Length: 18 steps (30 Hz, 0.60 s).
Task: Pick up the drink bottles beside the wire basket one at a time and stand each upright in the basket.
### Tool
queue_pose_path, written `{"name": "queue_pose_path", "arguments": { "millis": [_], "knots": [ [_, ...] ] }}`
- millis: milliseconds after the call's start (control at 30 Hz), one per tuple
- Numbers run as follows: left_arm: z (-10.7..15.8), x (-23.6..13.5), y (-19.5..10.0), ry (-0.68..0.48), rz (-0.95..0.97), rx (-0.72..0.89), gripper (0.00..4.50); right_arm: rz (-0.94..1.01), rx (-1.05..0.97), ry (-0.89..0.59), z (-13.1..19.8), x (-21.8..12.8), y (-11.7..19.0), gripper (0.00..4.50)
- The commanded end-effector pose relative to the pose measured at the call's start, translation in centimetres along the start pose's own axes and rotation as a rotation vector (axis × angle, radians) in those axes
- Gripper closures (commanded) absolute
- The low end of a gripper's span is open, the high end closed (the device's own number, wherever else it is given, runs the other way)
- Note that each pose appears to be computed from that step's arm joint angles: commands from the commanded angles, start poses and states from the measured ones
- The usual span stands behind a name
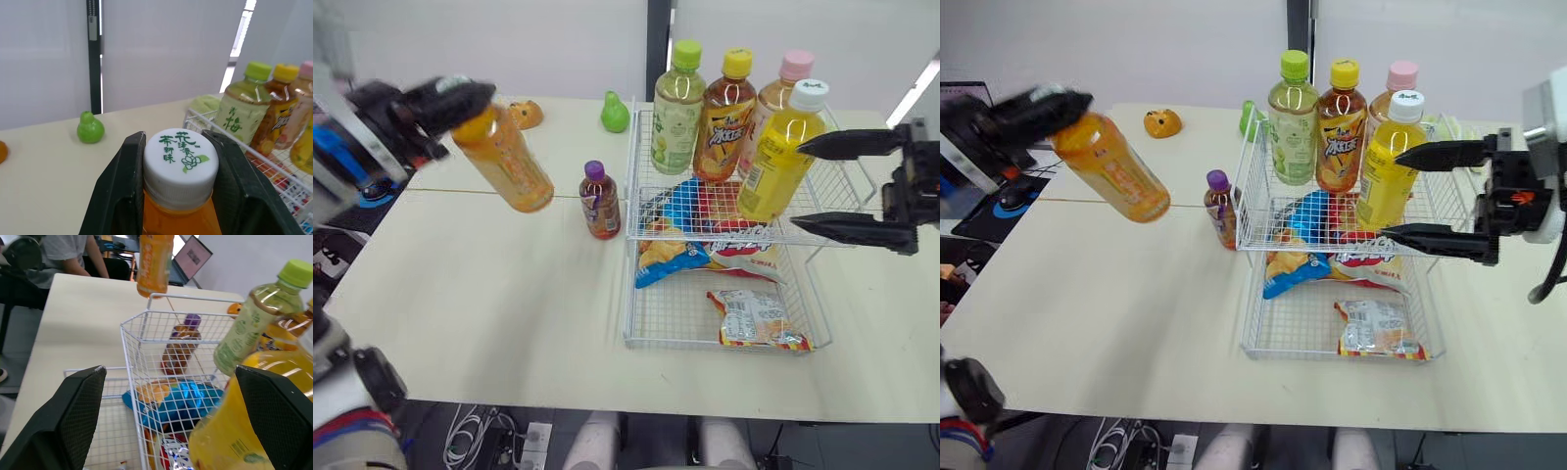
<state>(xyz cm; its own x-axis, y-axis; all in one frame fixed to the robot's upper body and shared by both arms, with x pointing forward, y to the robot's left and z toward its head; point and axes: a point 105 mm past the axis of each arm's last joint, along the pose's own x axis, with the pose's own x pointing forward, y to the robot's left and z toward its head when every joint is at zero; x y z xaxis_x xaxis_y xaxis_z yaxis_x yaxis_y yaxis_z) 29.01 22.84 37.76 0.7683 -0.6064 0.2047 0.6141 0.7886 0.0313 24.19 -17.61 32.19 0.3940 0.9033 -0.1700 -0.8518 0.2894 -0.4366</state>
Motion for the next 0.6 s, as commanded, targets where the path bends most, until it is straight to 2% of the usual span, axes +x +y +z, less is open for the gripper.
{"name": "queue_pose_path", "arguments": {
  "millis": [33,233,333,467,600],
  "knots": [
    [3.8,0.1,-1.3,-0.065,-0.115,0.031,3.12,-0.050,-0.047,0.000,1.4,-2.1,-0.5,0.00],
    [7.0,2.4,-3.6,-0.075,-0.310,0.007,3.12,-0.082,-0.019,0.016,1.0,-3.1,-0.5,0.00],
    [7.9,4.2,-5.9,-0.074,-0.453,-0.009,3.12,-0.106,-0.007,0.016,1.0,-3.4,-0.5,0.00],
    [7.8,6.9,-8.7,-0.031,-0.605,-0.001,3.12,-0.124,0.008,0.025,0.7,-3.8,-0.4,0.00],
    [7.6,9.5,-10.3,-0.003,-0.674,0.019,3.12,-0.139,0.023,0.025,0.5,-3.9,-0.1,0.00]
  ]
}}
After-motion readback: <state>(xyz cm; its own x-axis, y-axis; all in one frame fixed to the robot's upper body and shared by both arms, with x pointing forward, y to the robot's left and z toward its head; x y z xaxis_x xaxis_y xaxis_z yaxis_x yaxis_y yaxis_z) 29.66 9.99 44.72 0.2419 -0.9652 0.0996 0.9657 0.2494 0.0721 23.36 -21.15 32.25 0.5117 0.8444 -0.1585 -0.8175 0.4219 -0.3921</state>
